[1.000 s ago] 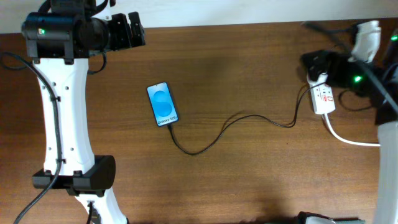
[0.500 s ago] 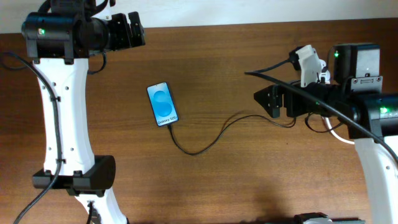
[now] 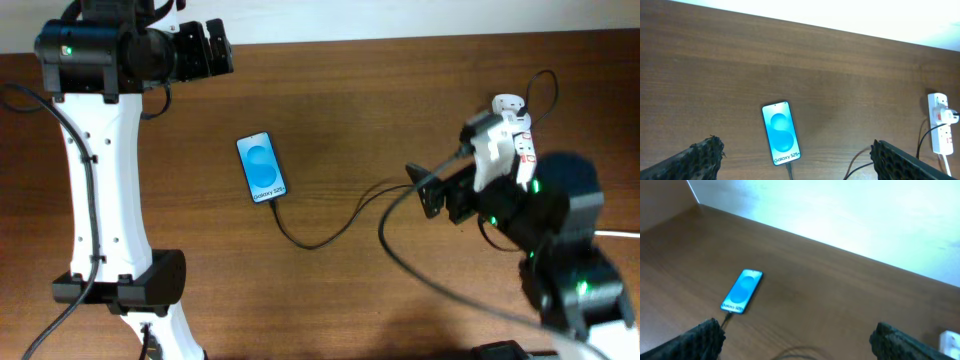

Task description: Plug charger to phone and switch on socket

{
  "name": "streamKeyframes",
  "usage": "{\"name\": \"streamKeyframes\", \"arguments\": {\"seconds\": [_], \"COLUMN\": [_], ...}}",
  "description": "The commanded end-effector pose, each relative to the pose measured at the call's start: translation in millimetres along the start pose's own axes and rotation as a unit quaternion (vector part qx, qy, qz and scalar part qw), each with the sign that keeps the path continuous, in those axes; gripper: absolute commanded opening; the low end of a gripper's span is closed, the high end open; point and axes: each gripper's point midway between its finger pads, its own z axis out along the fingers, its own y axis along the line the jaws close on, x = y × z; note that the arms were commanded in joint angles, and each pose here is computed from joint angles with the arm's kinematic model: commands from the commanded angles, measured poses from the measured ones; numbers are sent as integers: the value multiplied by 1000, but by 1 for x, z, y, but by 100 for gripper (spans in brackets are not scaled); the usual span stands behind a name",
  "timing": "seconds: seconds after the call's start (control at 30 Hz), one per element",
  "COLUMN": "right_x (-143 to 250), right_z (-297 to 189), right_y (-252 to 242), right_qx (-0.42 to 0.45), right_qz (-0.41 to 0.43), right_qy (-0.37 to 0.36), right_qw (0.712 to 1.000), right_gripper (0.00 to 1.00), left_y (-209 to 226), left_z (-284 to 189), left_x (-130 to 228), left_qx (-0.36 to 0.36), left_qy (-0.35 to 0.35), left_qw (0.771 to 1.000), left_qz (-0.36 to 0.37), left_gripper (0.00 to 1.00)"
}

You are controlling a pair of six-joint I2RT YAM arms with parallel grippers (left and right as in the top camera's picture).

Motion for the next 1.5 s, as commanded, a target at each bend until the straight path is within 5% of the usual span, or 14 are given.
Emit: {"name": "streamKeyframes", "arguments": {"seconds": [0.0,0.27,0.67,1.47], "right_x": [33,104,169,172], "right_z": [-21,-37,-17,-16], "right_y": [-5,-1,-1,-1], "right_qx": [54,86,86,87], "right_qz": [-23,-47,-44,-43], "right_qy": [-52,-145,-135,-135], "right_qw": [997,984,986,986], "right_gripper": [98,98,98,98], "left_y": [3,3,3,3], "left_z": [-1,-1,-1,-1], "left_x": [-2,-2,-2,-2], "left_qx": [-4,-4,-4,-4], "left_qy": [-4,-4,-4,-4], "left_qw": [1000,1000,1000,1000], "left_qz": [0,0,0,0], "left_gripper": [99,99,99,99]}}
